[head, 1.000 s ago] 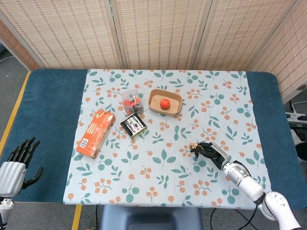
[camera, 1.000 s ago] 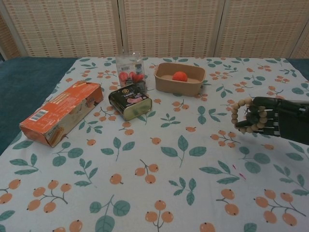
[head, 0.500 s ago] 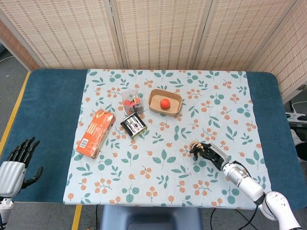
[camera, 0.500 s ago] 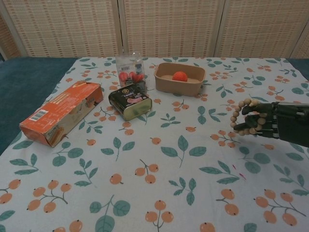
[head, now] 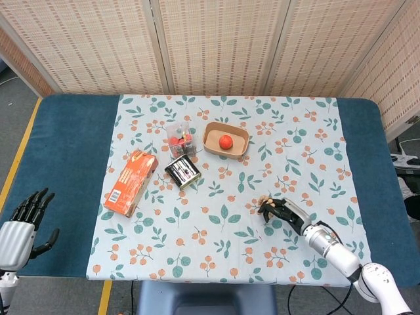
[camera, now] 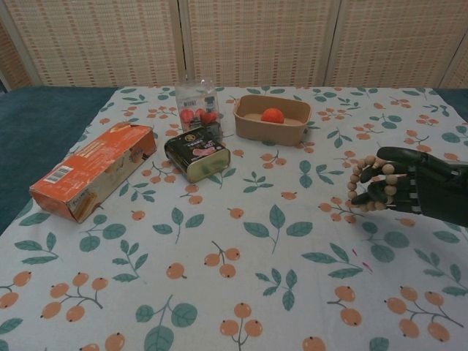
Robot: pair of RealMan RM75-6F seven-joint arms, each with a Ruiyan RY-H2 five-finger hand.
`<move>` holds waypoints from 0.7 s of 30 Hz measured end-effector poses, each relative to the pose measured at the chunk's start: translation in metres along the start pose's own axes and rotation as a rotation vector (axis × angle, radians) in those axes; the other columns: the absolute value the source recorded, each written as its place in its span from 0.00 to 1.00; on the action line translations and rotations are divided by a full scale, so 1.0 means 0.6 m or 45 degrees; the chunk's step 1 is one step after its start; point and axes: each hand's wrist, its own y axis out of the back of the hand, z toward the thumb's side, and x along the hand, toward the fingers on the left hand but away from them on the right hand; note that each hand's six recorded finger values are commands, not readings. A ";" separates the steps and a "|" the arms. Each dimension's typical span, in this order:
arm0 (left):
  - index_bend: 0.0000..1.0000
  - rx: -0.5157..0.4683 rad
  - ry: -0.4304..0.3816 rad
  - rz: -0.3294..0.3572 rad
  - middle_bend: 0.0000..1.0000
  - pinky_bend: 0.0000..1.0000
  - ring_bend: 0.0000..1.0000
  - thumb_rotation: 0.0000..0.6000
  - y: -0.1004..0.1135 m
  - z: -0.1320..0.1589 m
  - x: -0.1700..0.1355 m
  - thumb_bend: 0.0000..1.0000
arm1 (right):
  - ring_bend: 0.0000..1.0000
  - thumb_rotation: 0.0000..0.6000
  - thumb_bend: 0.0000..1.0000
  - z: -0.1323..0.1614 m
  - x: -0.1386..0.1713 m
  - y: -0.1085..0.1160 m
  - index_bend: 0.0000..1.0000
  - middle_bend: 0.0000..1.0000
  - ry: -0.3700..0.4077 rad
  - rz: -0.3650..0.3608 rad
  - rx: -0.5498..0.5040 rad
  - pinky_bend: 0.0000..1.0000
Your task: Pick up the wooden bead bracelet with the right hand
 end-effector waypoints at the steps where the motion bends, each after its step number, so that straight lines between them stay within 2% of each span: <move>1: 0.00 0.002 0.001 0.000 0.00 0.17 0.00 1.00 0.000 -0.001 0.000 0.41 | 0.27 0.48 0.28 0.000 0.000 -0.001 0.48 0.64 -0.001 0.004 0.002 0.09; 6: 0.00 0.002 0.003 0.002 0.00 0.17 0.00 1.00 0.000 -0.001 0.000 0.41 | 0.27 0.46 0.29 0.000 -0.002 -0.005 0.48 0.64 0.001 0.029 -0.001 0.09; 10: 0.00 0.003 0.004 0.001 0.00 0.17 0.00 1.00 0.000 -0.001 0.000 0.41 | 0.26 0.42 0.55 0.001 -0.003 -0.013 0.49 0.64 0.010 0.060 -0.020 0.09; 13: 0.00 0.003 0.004 0.003 0.00 0.17 0.00 1.00 0.001 -0.001 -0.001 0.41 | 0.26 0.41 0.69 0.002 -0.006 -0.019 0.50 0.64 0.019 0.080 -0.017 0.09; 21: 0.00 0.001 0.004 0.009 0.00 0.17 0.00 1.00 0.004 -0.002 -0.003 0.41 | 0.26 0.39 0.76 -0.003 -0.013 -0.033 0.50 0.64 0.023 0.114 0.008 0.09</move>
